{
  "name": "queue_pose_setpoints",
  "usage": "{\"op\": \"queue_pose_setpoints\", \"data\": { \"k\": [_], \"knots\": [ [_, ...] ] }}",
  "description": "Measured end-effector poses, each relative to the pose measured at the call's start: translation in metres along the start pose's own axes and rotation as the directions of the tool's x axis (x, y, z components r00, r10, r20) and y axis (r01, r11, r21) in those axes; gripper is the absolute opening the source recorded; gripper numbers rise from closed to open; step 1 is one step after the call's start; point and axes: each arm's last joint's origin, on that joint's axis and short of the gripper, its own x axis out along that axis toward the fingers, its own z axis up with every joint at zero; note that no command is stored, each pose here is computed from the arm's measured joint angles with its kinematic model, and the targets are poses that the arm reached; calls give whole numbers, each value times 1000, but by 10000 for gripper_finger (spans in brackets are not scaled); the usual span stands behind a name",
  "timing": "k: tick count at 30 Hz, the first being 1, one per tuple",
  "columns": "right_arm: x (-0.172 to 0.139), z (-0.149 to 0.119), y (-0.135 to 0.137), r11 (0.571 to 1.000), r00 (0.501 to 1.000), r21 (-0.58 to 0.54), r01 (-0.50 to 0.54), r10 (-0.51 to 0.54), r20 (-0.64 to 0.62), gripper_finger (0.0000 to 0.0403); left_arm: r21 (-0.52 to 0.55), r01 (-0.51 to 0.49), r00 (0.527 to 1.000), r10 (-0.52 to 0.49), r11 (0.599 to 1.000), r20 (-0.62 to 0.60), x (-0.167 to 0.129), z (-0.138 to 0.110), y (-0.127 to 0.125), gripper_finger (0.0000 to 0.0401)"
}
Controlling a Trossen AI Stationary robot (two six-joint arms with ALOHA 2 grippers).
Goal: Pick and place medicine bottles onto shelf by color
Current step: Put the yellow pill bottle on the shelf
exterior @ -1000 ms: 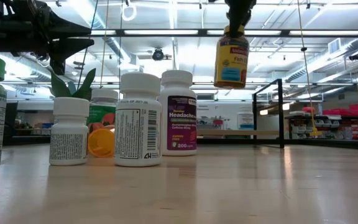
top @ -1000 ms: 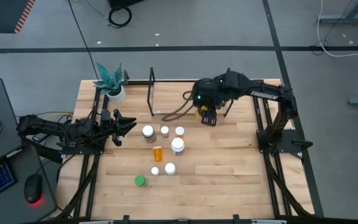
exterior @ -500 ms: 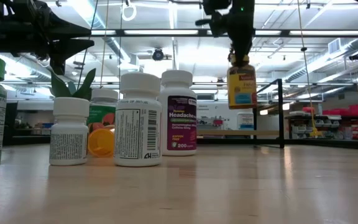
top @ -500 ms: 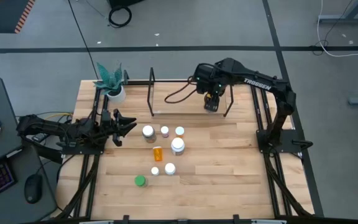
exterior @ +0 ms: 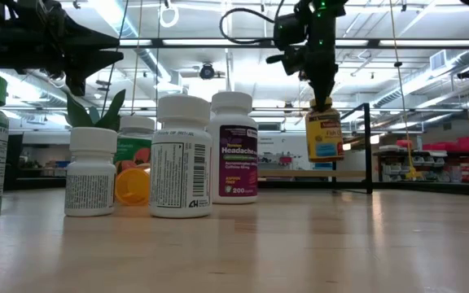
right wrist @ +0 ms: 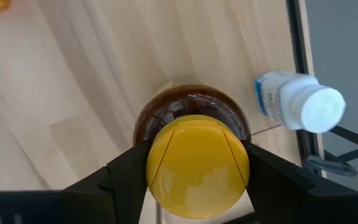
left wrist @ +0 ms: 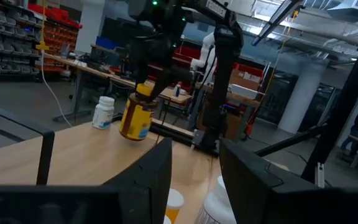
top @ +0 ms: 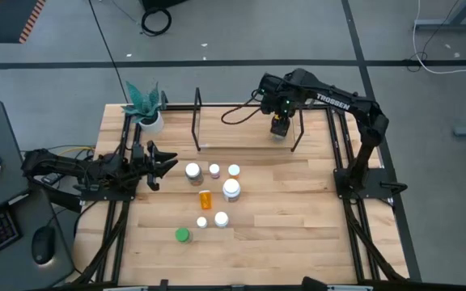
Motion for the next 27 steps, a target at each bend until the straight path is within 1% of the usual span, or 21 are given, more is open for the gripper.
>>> {"op": "queue_pose_setpoints", "data": {
  "k": [4,9,18,22,27],
  "knots": [
    [1,-2,-13,1000,1000,29,-13,12,8,243,26,1,1000,-1,1000,3,0,0,0,136],
    [2,-4,-20,998,999,44,-45,45,14,242,29,1,1000,-1,1000,4,0,0,0,138],
    [2,-4,-22,998,999,45,-46,46,22,244,29,1,1000,-1,1000,4,0,0,0,141],
    [11,-4,-19,998,999,32,-54,54,10,243,25,1,1000,-1,1000,4,0,0,0,138],
    [19,-6,-18,999,999,19,-47,47,-12,243,26,1,1000,-1,1000,4,0,0,0,144]
  ]
}}
